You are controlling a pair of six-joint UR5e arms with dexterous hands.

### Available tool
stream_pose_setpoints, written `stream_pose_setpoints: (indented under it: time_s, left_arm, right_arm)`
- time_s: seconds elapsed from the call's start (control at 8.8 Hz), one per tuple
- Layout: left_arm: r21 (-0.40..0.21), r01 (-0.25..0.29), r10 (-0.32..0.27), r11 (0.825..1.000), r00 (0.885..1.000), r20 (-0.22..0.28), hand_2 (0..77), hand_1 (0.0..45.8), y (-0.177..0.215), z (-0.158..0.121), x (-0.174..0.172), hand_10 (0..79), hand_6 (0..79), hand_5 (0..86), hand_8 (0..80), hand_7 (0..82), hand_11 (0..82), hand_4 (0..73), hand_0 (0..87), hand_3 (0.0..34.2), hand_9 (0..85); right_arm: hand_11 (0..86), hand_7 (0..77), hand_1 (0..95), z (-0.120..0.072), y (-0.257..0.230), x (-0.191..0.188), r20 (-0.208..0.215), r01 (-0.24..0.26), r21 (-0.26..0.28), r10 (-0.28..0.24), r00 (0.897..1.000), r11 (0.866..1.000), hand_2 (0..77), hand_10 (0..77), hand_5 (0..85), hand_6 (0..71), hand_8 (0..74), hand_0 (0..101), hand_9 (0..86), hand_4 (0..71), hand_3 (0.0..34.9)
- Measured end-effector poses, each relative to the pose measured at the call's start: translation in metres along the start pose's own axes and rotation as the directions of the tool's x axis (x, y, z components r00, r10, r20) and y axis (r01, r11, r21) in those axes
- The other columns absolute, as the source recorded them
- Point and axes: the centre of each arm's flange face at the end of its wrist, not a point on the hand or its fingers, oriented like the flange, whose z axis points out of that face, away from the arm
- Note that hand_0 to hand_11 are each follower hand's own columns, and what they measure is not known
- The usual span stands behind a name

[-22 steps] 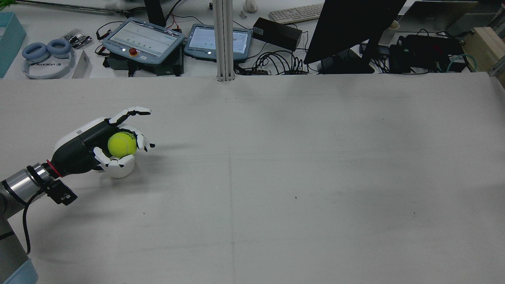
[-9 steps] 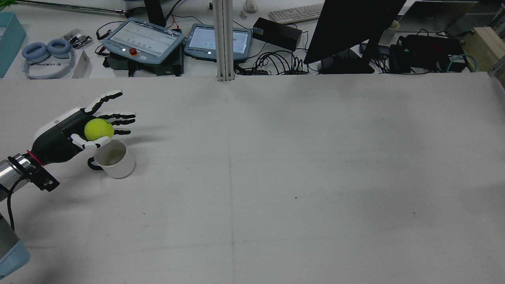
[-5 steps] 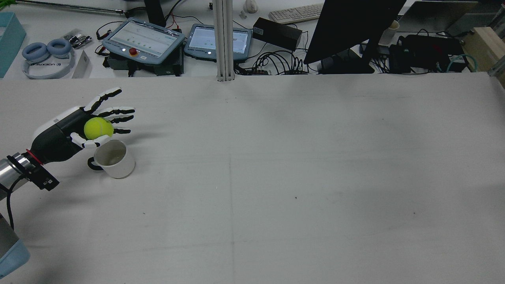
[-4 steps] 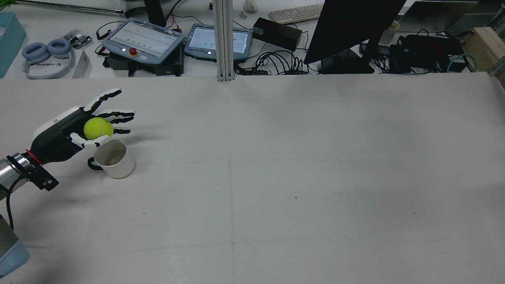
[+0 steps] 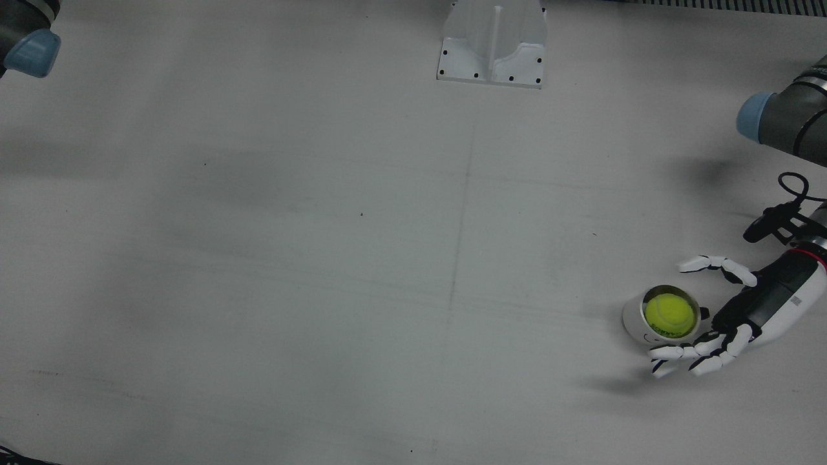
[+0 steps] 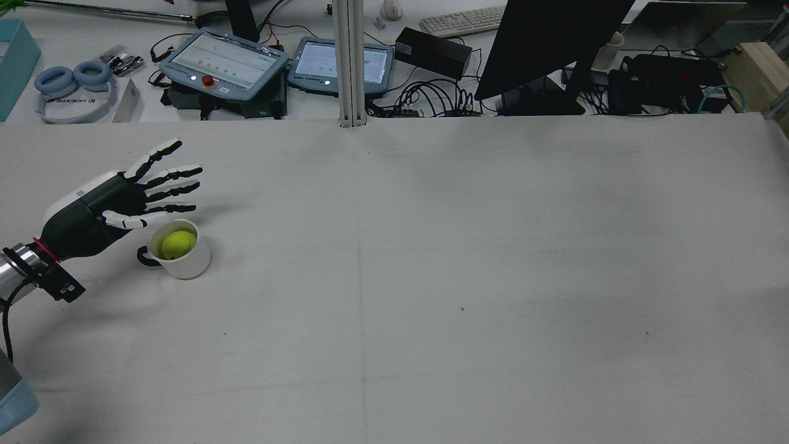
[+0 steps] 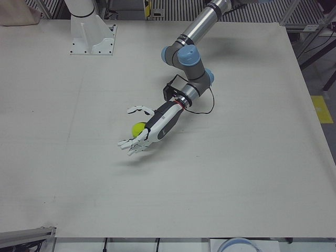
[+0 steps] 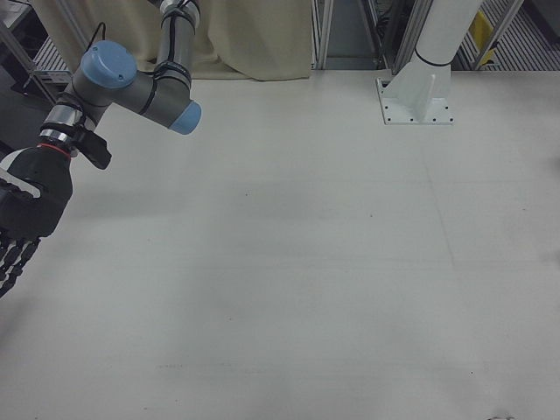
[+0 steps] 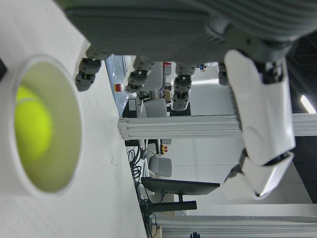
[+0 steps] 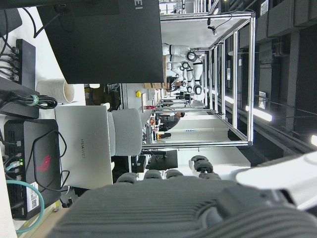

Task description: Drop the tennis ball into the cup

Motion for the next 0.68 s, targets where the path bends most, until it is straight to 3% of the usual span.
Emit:
stream_pose_setpoints:
  time_s: [0.11, 0.34, 0.45, 0.57, 0.68]
  left_arm:
    - [0.003, -0.001, 0.001, 1.000, 1.000, -0.001, 31.6, 24.0, -0.005, -0.007, 0.001, 8.2, 29.5, 14.2, 18.0, 10.4, 13.6, 1.1, 49.2, 29.8, 2.7]
    - [0.002, -0.002, 0.002, 1.000, 1.000, -0.010, 31.6, 24.0, -0.010, -0.015, 0.007, 8.2, 28.4, 14.2, 18.0, 10.4, 13.6, 1.1, 49.2, 29.9, 2.7]
    - [0.002, -0.005, 0.006, 1.000, 1.000, -0.024, 31.6, 24.0, -0.010, -0.016, 0.017, 8.2, 14.7, 12.5, 15.8, 11.4, 13.6, 1.1, 49.2, 29.9, 3.3]
    - [0.010, -0.017, 0.017, 1.000, 0.999, -0.046, 34.4, 24.0, -0.013, -0.018, 0.040, 8.2, 29.5, 14.7, 17.5, 10.9, 13.6, 1.1, 50.4, 29.8, 3.3]
    - [0.030, -0.044, 0.046, 0.999, 0.995, -0.086, 35.5, 24.0, -0.018, -0.023, 0.082, 8.2, 28.9, 14.7, 17.5, 10.4, 13.6, 1.1, 50.5, 29.8, 3.3]
  right_arm:
    - [0.5, 0.5, 0.5, 0.000, 0.000, 0.000, 0.000, 0.000, 0.000, 0.000, 1.000, 1.000, 0.5, 0.0, 0.0, 0.0, 0.0, 0, 0.0, 0.0, 0.0]
    - [0.5, 0.5, 0.5, 0.000, 0.000, 0.000, 0.000, 0.000, 0.000, 0.000, 1.000, 1.000, 0.5, 0.0, 0.0, 0.0, 0.0, 0, 0.0, 0.0, 0.0]
    - [0.5, 0.5, 0.5, 0.000, 0.000, 0.000, 0.000, 0.000, 0.000, 0.000, 1.000, 1.000, 0.5, 0.0, 0.0, 0.0, 0.0, 0, 0.0, 0.0, 0.0]
    - [0.5, 0.5, 0.5, 0.000, 0.000, 0.000, 0.000, 0.000, 0.000, 0.000, 1.000, 1.000, 0.5, 0.0, 0.0, 0.0, 0.0, 0, 0.0, 0.0, 0.0]
    - [0.5, 0.0, 0.5, 0.000, -0.001, 0.000, 0.000, 0.000, 0.002, 0.000, 1.000, 1.000, 0.5, 0.0, 0.0, 0.0, 0.0, 0, 0.0, 0.0, 0.0]
